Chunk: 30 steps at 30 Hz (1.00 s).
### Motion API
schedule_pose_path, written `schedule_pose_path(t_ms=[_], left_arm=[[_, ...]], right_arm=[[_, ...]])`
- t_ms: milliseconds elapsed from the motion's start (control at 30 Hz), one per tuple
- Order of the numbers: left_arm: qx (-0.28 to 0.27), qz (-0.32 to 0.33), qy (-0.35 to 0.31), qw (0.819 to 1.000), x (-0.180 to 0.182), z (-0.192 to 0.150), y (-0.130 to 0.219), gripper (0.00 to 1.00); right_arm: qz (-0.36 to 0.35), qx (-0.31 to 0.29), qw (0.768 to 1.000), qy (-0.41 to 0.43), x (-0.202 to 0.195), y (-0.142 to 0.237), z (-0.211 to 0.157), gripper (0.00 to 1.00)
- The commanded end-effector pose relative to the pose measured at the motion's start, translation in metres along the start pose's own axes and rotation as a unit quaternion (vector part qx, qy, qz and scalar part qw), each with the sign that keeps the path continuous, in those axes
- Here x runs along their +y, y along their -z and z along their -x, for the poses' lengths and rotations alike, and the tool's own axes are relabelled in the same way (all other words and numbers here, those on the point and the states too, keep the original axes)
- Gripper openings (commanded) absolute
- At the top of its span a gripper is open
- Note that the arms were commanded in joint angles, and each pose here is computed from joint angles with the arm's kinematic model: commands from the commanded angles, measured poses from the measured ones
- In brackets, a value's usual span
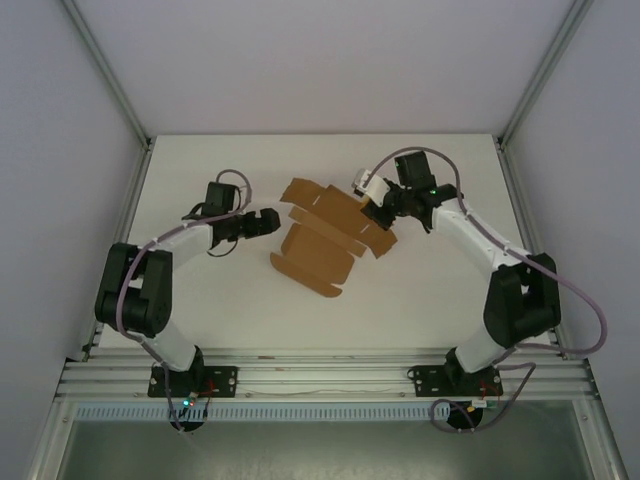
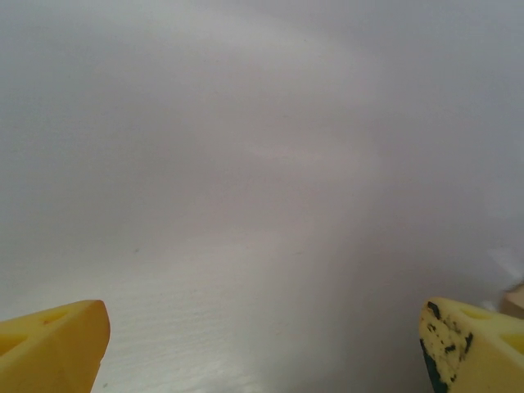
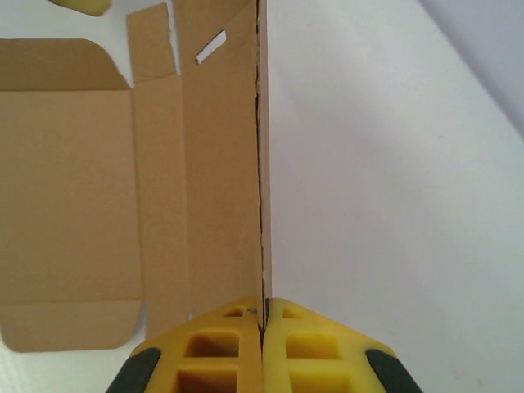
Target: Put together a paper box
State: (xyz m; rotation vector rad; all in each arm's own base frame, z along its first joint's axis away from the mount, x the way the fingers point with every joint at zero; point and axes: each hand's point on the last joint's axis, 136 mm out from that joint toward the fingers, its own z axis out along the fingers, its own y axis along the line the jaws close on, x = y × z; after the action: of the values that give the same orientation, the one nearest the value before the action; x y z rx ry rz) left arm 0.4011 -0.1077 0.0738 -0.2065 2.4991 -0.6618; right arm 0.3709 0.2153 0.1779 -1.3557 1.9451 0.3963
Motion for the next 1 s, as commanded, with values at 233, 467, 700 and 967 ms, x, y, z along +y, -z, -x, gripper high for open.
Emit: schedule_pose_path(t_ms=[233,467,700,967], left_arm=[[-0.027,-0.063,-0.038,0.997,-0.017,0.021,-0.02,0.93],[-0.007,-0.095,-0.052,0.994,-0.023,0.012,-0.025,0.89],[-0.011,-0.204,-0.051,0.978,-0.059,0.013,-0.016,0.87],[-0.01,-0.143,-0.047,0.989,-0.041,0.01,-0.011,0.88]], right_arm=[[0.107,-0.023,0.993,-0.037,0.018,-0.007,0.004,0.0],[0.126,-0.03,0.99,-0.061,0.011,-0.003,0.002,0.0],[0.129,-0.034,0.988,-0.074,0.007,-0.009,0.003,0.0],[0.093,-0.027,0.993,-0.062,0.003,-0.003,-0.001,0.0]])
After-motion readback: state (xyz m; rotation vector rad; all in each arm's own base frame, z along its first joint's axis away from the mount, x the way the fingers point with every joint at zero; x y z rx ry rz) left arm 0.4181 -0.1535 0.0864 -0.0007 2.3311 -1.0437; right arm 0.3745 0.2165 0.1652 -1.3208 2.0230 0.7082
